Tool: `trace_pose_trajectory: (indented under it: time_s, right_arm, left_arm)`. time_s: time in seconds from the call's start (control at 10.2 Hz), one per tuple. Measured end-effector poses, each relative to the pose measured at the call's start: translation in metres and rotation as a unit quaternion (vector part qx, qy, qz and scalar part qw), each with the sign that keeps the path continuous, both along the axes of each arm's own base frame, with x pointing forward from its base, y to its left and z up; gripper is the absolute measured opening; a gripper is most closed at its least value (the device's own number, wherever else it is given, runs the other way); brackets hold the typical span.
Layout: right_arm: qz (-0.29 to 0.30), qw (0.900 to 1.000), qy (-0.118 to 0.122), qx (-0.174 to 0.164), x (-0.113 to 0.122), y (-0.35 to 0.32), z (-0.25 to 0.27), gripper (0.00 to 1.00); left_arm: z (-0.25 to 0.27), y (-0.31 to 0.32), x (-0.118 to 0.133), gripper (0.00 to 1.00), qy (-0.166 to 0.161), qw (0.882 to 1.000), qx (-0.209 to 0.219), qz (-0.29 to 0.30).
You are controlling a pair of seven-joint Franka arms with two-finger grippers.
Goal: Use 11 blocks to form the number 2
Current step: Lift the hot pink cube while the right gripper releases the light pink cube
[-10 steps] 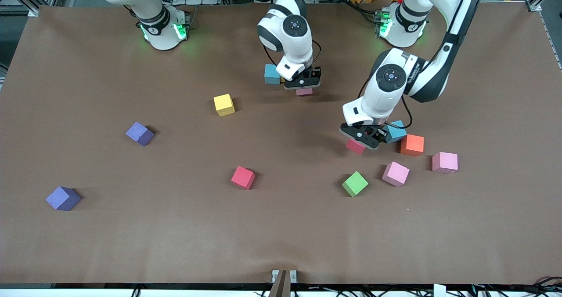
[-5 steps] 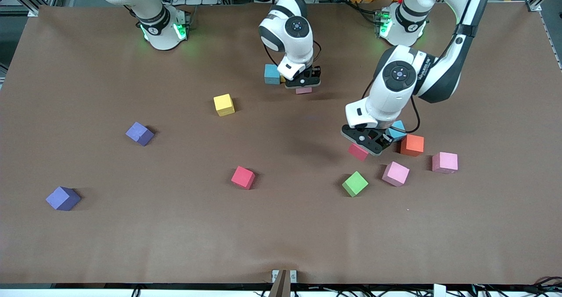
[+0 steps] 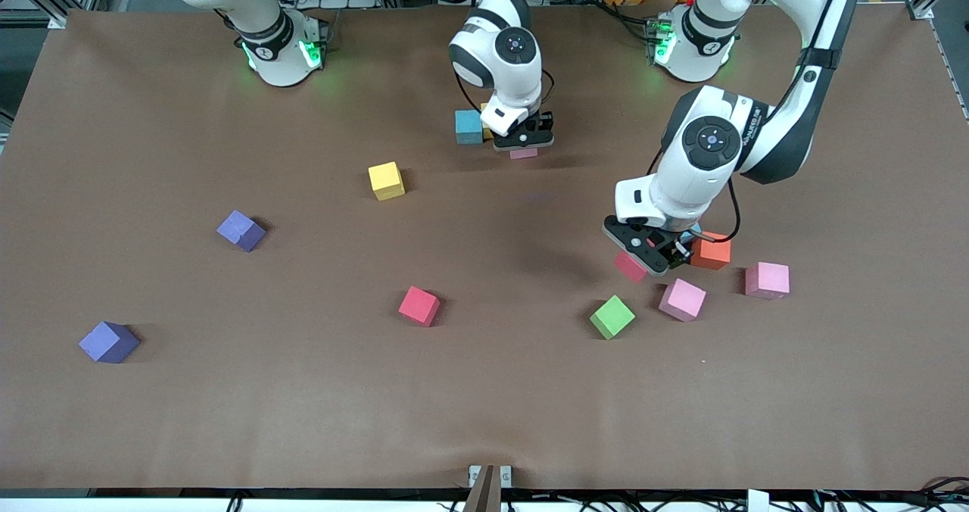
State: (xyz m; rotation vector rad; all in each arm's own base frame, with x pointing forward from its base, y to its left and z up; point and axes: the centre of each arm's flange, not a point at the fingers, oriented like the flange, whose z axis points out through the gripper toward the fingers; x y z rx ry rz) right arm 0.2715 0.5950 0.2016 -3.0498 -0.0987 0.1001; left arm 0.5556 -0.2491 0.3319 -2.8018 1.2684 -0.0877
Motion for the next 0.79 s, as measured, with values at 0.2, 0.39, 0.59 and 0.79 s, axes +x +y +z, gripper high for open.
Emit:
trace_pose_trajectory:
  time_s: [0.2, 0.39, 0.59, 0.79]
  right_arm:
    - [0.000, 1.000, 0.000, 0.000, 0.000, 0.000, 0.000, 0.63]
    - [-0.001, 1.000, 0.000, 0.000, 0.000, 0.000, 0.000, 0.74]
    - [-0.002, 1.000, -0.001, 0.002, 0.001, 0.001, 0.001, 0.95]
    - [-0.004, 1.000, -0.004, 0.005, 0.004, 0.002, 0.004, 1.00]
  left_arm:
    - [-0.004, -0.004, 0.000, 0.60, 0.003, 1.000, 0.001, -0.008]
    - [-0.010, -0.004, 0.000, 0.60, 0.008, 1.000, 0.003, -0.012]
    - [-0.012, -0.005, 0.000, 0.60, 0.009, 1.000, 0.004, -0.024]
    - [-0.011, -0.008, 0.002, 0.60, 0.008, 0.999, 0.004, -0.040]
